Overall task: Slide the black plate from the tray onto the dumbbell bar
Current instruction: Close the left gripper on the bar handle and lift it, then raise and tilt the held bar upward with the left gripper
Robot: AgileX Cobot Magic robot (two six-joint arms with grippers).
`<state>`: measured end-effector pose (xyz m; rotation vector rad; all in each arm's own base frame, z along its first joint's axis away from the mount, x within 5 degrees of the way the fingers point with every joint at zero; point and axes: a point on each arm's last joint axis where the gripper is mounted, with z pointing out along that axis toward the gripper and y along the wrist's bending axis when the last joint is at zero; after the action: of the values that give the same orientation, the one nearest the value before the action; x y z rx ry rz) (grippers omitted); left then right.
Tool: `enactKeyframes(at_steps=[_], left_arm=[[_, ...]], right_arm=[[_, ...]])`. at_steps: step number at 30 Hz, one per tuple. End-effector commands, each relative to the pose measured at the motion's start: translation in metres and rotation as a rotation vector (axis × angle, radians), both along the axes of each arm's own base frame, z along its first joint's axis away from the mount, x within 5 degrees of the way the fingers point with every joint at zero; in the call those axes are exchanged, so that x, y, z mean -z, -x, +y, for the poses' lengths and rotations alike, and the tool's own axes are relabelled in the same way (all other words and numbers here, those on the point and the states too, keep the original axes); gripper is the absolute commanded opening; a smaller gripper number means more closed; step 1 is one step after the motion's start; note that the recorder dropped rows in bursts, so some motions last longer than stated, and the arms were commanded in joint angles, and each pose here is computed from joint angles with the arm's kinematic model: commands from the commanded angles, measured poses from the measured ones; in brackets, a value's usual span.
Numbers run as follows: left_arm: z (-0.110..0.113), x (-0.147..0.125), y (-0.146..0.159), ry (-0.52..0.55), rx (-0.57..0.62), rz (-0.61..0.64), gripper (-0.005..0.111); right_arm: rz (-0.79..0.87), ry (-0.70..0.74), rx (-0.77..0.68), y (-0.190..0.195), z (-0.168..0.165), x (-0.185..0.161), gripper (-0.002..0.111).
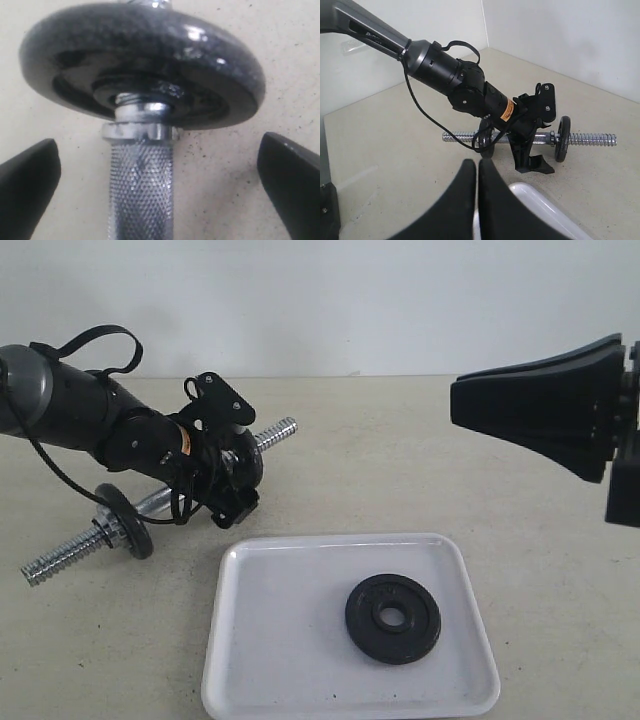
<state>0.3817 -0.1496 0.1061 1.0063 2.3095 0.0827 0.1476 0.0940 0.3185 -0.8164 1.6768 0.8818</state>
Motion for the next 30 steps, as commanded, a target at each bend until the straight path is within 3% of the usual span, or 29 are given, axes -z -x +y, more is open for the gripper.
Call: enactKeyframes(at_steps=[1,10,23,26,30], left_arm=[[0.007,0.022,0.007,-0.079,-0.003,0.1,0.11],[0.011,0.043,0.011,-0.124,-0.003,0.172,0.11],[0.018,0.047,0.018,-0.208,-0.011,0.25,0.107],[0.019,0.047,0.019,-0.225,-0.006,0.258,0.093],[0.021,0.048,0.02,-0.254,-0.002,0.275,0.059]], right_arm=[[0.001,-0.004,0.007,-0.001,0.0,0.001,0.0],[0.0,-0.002,0.005,0.0,0.0,0.001,0.0],[0.0,-0.002,0.005,0.0,0.0,0.001,0.0],[0.0,-0.002,0.005,0.0,0.0,0.001,0.0],[0.0,-0.002,0.005,0.0,0.0,0.001,0.0]])
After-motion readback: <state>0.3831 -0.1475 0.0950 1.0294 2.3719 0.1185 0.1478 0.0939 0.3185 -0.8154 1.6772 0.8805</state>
